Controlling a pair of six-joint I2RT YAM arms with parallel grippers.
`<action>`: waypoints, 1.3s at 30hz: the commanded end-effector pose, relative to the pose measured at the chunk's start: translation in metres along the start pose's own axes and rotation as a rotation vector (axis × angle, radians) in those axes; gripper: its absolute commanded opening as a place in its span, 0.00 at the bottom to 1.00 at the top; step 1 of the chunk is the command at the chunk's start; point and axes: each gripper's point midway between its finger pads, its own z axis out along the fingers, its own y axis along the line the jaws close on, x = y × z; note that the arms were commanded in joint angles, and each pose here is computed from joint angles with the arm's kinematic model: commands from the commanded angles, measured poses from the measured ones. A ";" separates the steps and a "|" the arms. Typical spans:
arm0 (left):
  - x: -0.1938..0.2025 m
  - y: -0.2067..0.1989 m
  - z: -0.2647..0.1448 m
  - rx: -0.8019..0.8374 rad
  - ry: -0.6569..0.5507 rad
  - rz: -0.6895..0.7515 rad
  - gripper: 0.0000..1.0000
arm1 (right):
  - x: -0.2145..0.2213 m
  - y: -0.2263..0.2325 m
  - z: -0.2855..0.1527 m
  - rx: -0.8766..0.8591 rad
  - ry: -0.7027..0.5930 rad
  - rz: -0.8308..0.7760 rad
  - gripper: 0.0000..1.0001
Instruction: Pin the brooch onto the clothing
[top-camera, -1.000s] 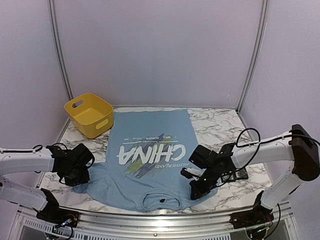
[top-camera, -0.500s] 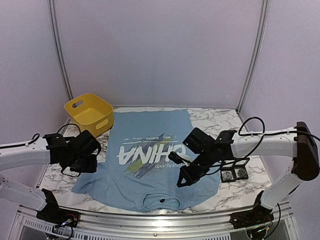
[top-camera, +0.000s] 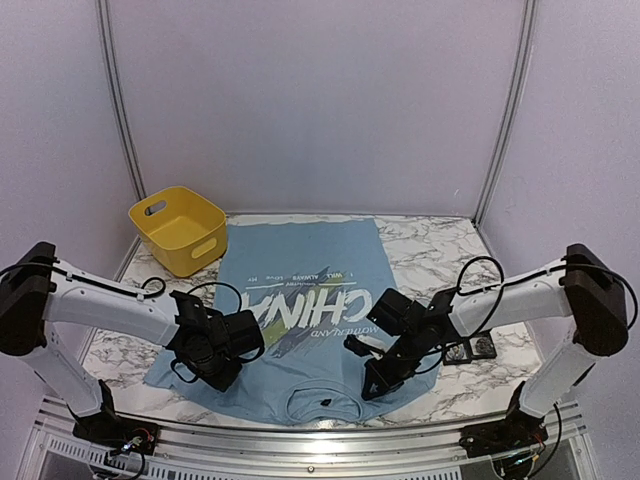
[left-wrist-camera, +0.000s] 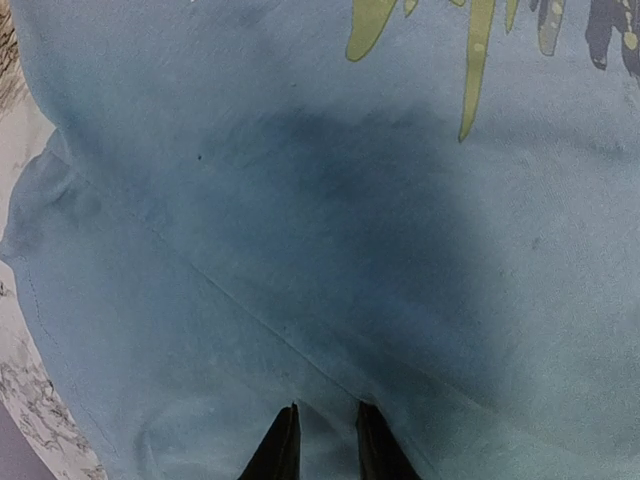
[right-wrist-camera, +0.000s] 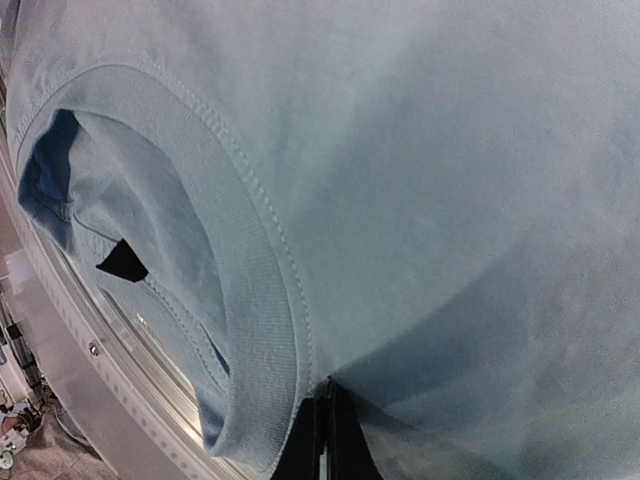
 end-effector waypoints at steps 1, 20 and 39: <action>0.041 0.002 0.006 -0.008 0.187 -0.042 0.22 | 0.017 0.002 -0.003 0.001 0.025 0.028 0.00; -0.069 0.012 -0.074 -0.009 -0.184 0.020 0.73 | -0.024 -0.131 -0.131 0.563 -0.428 0.467 0.37; -0.116 0.040 -0.083 0.014 -0.293 -0.066 0.78 | 0.019 -0.194 -0.142 0.632 -0.501 0.692 0.70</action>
